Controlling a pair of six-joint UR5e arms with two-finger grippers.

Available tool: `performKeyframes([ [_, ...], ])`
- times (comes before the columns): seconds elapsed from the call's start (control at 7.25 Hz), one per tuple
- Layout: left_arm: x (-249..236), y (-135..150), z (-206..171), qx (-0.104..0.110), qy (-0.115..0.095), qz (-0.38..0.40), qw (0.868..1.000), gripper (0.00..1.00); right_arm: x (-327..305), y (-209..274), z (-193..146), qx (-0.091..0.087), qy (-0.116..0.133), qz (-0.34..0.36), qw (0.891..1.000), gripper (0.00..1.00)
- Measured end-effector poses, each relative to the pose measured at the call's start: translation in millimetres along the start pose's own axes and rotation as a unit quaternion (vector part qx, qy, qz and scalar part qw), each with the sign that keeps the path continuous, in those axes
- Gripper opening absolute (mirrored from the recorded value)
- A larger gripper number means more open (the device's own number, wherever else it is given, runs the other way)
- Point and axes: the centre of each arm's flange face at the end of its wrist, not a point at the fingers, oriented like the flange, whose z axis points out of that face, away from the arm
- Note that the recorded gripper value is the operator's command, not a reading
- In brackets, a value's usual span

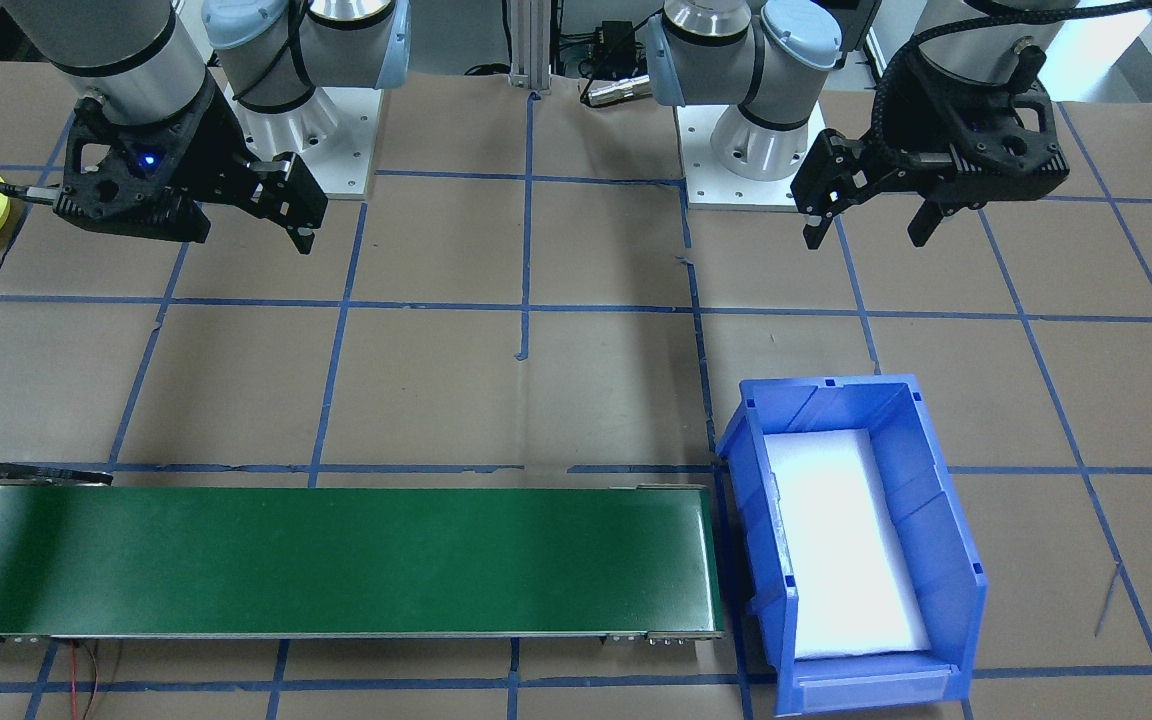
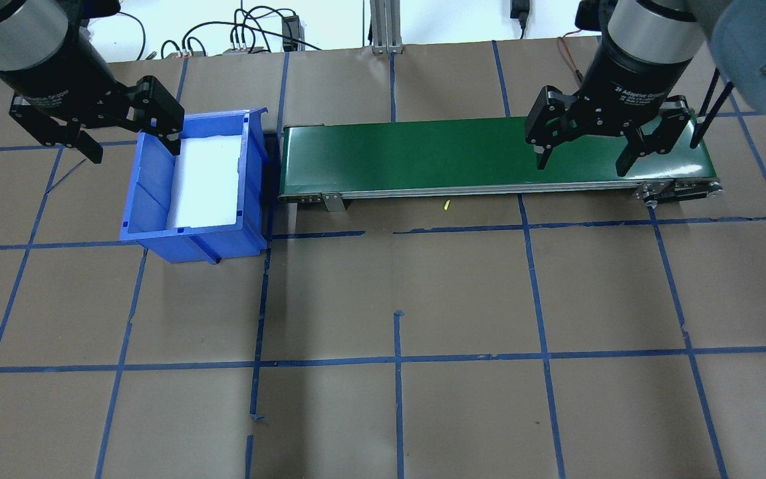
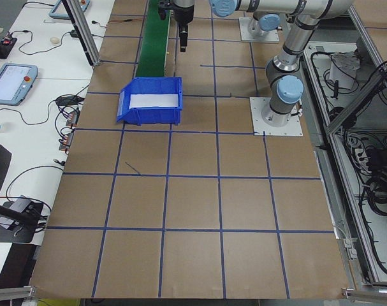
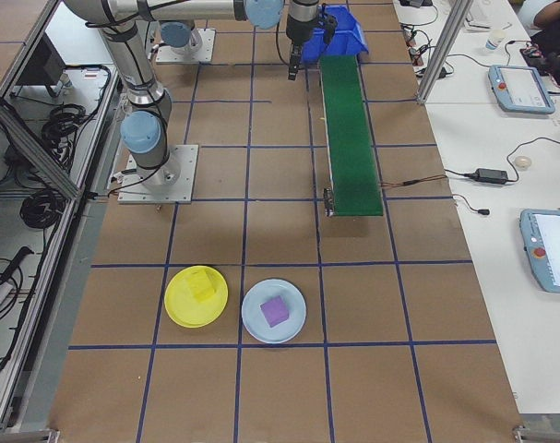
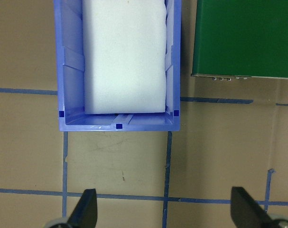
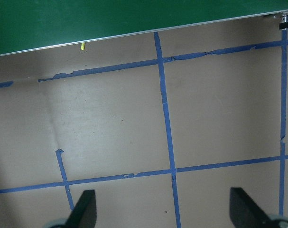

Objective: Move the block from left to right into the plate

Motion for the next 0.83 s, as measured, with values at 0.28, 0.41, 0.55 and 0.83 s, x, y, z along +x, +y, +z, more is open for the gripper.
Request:
performKeyframes([
  [0.28,0.1,0.2,0.6,-0.001,0.001,0.0,1.0,1.0,-0.4,-2.7,1.9,0.012,-0.002,-0.001,1.0,1.0],
  [0.41,0.1,0.3,1.0,-0.001,0.0,0.0,1.0,1.0,-0.4,-2.9,3.4,0.013,-0.002,-0.002,1.0,1.0],
  [0.55,0.0,0.6,1.5,-0.002,-0.001,0.0,1.0,1.0,-0.3,-3.1,4.1,0.013,-0.002,-0.002,1.0,1.0],
  [0.83,0.0,1.4,2.6,-0.006,-0.003,0.001,1.0,1.0,-0.3,-3.1,4.5,0.013,-0.001,-0.002,1.0,1.0],
])
